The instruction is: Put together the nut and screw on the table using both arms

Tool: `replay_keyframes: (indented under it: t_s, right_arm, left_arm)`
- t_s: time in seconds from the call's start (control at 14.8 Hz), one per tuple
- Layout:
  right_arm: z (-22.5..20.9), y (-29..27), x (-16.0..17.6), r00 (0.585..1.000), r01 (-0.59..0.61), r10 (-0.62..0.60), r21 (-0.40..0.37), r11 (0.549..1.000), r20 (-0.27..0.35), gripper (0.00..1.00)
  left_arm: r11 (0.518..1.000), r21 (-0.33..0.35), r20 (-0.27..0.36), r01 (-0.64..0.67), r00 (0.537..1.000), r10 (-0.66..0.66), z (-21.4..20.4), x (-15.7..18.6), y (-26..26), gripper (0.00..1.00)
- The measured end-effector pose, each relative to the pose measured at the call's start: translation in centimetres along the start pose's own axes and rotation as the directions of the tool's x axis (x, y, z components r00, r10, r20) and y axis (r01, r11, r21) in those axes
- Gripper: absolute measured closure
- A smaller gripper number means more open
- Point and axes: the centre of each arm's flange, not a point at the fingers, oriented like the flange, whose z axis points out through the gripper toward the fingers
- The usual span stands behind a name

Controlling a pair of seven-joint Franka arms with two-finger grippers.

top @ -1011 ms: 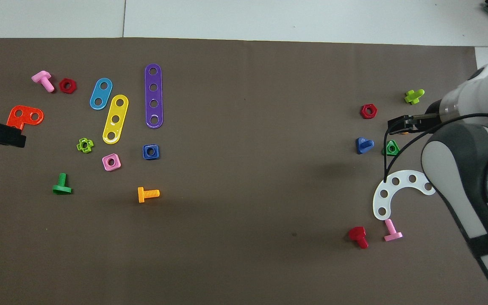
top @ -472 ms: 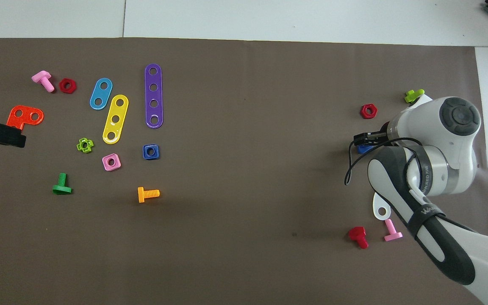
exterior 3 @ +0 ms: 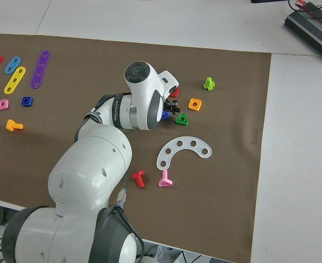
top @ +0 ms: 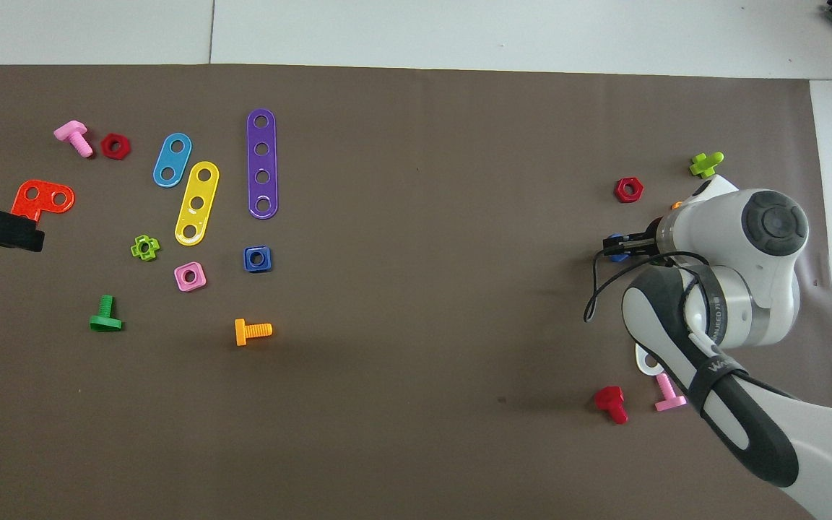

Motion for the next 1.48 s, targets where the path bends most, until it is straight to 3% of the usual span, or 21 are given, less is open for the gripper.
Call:
replay_keyframes:
  t_s: [0.13,0.27,0.4,1.01,1.15,1.48]
  right_arm:
    - [0.0,-0.1,0.0,1.0,0.0,0.0,0.002,1.0,-0.001,0.36]
    - [0.0,-0.1,0.0,1.0,-0.001,0.001,0.002,1.0,-0.001,0.4]
    - [0.0,-0.1,0.0,1.0,-0.002,0.002,0.003,1.0,-0.001,0.61]
    - [0.0,-0.2,0.0,1.0,-0.01,0.01,0.011,1.0,0.0,0.67]
    - [0.0,-0.2,0.0,1.0,-0.017,0.017,0.016,1.0,0.0,0.81]
    - [-1.9,-0.5,1.1,0.999,-0.032,0.032,0.038,0.999,0.015,0.81]
  left_arm:
    - [1.0,0.0,0.0,0.0,1.0,0.0,0.0,0.0,0.0,0.0]
    - [1.0,0.0,0.0,0.0,1.0,0.0,0.0,0.0,0.0,0.0]
    - [1.0,0.0,0.0,0.0,1.0,0.0,0.0,0.0,0.0,0.0]
    - [1.0,0.0,0.0,0.0,1.0,0.0,0.0,0.0,0.0,0.0]
    - [1.0,0.0,0.0,0.0,1.0,0.0,0.0,0.0,0.0,0.0]
    - [1.0,0.0,0.0,0.0,1.0,0.0,0.0,0.0,0.0,0.0]
